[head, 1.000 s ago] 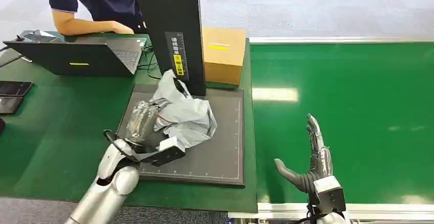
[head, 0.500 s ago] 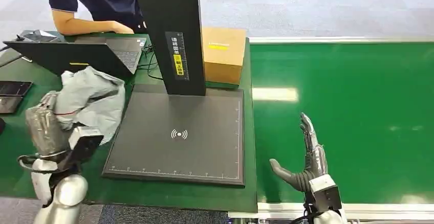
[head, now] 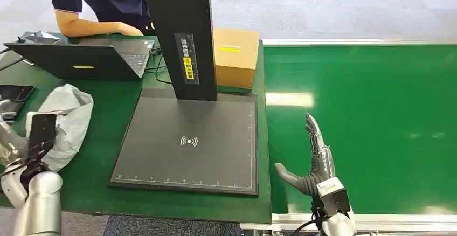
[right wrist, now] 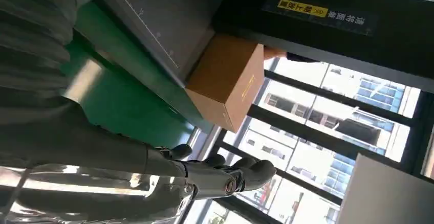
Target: Moved the parcel from conveyor to table for the left to box.
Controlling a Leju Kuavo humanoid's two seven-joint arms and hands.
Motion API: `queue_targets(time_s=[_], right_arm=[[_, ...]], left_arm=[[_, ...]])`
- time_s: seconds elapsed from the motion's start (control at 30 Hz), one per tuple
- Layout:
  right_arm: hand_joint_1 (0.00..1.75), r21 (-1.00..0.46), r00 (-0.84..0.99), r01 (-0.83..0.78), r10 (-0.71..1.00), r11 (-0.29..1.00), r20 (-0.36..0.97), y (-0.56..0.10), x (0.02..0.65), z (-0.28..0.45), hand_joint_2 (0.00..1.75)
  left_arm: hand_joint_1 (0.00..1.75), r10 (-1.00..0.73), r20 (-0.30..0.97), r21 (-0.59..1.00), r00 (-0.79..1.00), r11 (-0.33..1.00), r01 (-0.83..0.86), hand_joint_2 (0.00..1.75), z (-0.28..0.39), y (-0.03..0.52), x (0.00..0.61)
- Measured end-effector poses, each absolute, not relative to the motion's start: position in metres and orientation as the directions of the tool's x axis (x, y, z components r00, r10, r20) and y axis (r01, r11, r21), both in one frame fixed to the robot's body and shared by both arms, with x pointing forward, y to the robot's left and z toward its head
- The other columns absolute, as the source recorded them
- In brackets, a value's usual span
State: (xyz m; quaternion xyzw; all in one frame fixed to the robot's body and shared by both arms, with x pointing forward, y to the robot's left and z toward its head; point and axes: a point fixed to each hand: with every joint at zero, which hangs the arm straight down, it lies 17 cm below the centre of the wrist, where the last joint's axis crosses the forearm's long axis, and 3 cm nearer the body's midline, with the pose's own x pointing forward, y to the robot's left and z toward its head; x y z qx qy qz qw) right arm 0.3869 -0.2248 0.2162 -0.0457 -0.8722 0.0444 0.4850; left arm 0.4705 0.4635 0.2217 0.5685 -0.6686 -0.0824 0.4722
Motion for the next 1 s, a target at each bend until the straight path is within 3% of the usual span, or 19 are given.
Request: queue_targets(time_s=[0.17,0.3,0.53,0.8,1.0], right_arm=[[0.00,-0.120,-0.527,0.044,0.125,0.992,0.841,-0.225,0.388,0.217,1.75],[0.00,-0.119,-0.528,0.046,0.125,0.992,0.840,-0.226,0.389,0.217,1.75],[0.00,-0.128,-0.518,0.080,0.151,0.988,0.842,-0.236,0.387,0.212,1.75],[0.00,-0.170,-0.477,0.099,0.197,0.980,0.856,-0.239,0.387,0.202,1.75],[0.00,-0.195,-0.466,0.100,0.219,0.976,0.857,-0.238,0.382,0.197,1.75]], left_arm=[[0.00,-0.787,0.615,0.670,0.045,0.491,-0.557,1.75,0.183,0.432,0.504],[0.00,-0.673,0.736,0.568,-0.074,0.674,-0.473,1.75,0.170,0.389,0.512],[0.00,-0.500,0.802,0.395,-0.325,0.854,-0.339,1.75,0.181,0.300,0.478],[0.00,-0.297,0.783,0.233,-0.547,0.955,-0.185,1.75,0.217,0.205,0.415],[0.00,-0.269,0.742,0.213,-0.614,0.963,-0.164,1.75,0.228,0.171,0.385]])
